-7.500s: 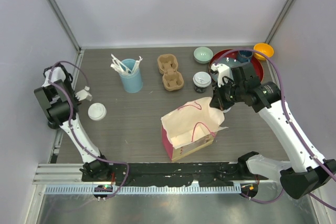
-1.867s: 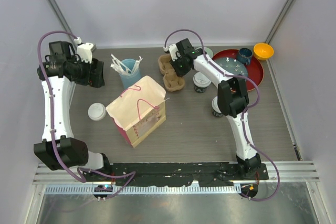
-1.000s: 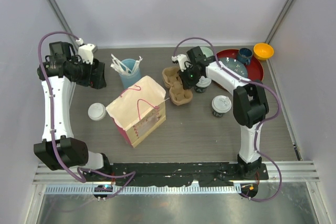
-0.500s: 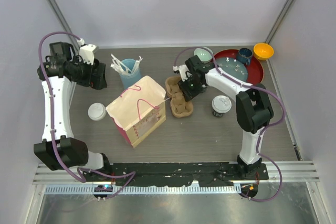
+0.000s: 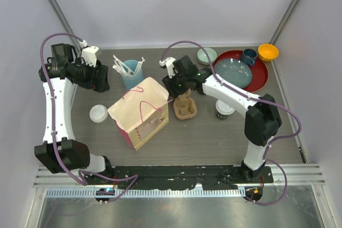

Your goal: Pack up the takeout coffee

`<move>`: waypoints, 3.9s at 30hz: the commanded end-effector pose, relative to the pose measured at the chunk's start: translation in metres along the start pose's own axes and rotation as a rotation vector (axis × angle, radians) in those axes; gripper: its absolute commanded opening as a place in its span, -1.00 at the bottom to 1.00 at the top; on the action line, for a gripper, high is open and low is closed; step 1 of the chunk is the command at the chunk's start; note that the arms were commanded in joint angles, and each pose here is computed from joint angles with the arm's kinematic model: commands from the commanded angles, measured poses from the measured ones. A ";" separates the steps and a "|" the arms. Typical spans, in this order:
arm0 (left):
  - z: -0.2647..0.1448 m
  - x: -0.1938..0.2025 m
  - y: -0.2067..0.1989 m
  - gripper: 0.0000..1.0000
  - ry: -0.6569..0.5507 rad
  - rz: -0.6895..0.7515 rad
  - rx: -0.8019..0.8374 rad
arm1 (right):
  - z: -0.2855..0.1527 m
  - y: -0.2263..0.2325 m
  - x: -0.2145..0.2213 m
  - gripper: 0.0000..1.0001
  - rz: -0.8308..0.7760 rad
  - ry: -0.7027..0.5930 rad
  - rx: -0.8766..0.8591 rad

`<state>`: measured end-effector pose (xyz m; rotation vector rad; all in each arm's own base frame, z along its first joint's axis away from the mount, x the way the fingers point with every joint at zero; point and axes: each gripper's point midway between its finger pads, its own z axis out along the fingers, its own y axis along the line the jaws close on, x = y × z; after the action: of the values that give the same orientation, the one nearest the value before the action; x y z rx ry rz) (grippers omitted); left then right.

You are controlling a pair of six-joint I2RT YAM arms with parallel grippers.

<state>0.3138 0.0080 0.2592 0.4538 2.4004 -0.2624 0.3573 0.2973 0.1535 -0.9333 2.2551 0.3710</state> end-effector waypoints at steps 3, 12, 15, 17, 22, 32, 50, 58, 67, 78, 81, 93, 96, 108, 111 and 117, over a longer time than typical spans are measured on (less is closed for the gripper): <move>-0.007 -0.003 -0.005 0.93 -0.026 0.021 0.016 | 0.037 -0.008 -0.033 0.11 0.072 -0.098 0.141; -0.006 -0.002 -0.007 0.93 -0.024 0.024 0.024 | 0.071 -0.010 -0.021 0.02 0.095 -0.044 0.153; -0.005 -0.001 -0.006 0.93 -0.019 0.023 0.027 | 0.073 -0.009 -0.021 -0.16 0.099 -0.043 0.146; -0.005 0.000 -0.007 0.93 -0.018 0.025 0.027 | 0.072 -0.008 -0.023 -0.30 0.099 -0.051 0.142; -0.005 0.002 -0.008 0.93 -0.015 0.028 0.030 | 0.064 -0.009 -0.030 -0.66 0.100 -0.074 0.140; -0.005 0.003 -0.009 0.93 -0.012 0.030 0.037 | 0.039 -0.007 -0.046 -0.98 0.122 -0.123 0.143; -0.007 0.004 -0.012 0.93 -0.018 0.038 0.046 | -0.023 -0.038 -0.098 -0.98 0.145 -0.451 0.314; -0.017 -0.002 -0.024 0.93 -0.035 0.019 0.084 | -0.134 -0.036 -0.149 -0.98 -0.005 -0.687 0.296; -0.060 -0.005 -0.080 0.46 -0.011 0.023 0.291 | -0.267 0.030 -0.180 -0.98 -0.284 -0.989 0.042; -0.079 0.033 -0.127 0.87 0.048 0.129 0.381 | -0.281 0.113 -0.182 -0.98 -0.512 -1.109 -0.356; -0.066 0.040 -0.132 0.87 0.086 0.126 0.408 | -0.273 0.127 -0.185 -0.98 -0.560 -1.114 -0.440; -0.033 0.056 -0.150 0.17 0.162 0.130 0.493 | -0.252 0.150 -0.158 -0.98 -0.627 -1.069 -0.592; -0.038 0.051 -0.151 -0.25 0.127 0.155 0.487 | -0.243 0.156 -0.148 -0.98 -0.654 -1.042 -0.644; -0.037 0.039 -0.141 -0.71 0.066 0.160 0.407 | -0.216 0.166 -0.120 -0.98 -0.683 -0.974 -0.727; -0.035 0.034 -0.141 -0.98 0.049 0.144 0.403 | -0.205 0.166 -0.111 -0.98 -0.683 -0.931 -0.732; -0.032 0.027 -0.137 -1.00 0.024 0.107 0.368 | -0.206 0.180 -0.103 -0.98 -0.745 -0.920 -0.712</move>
<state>0.2252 -0.1028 0.2692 0.8286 2.3356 -0.6676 0.2032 0.3771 0.3666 -1.4297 0.9264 1.0744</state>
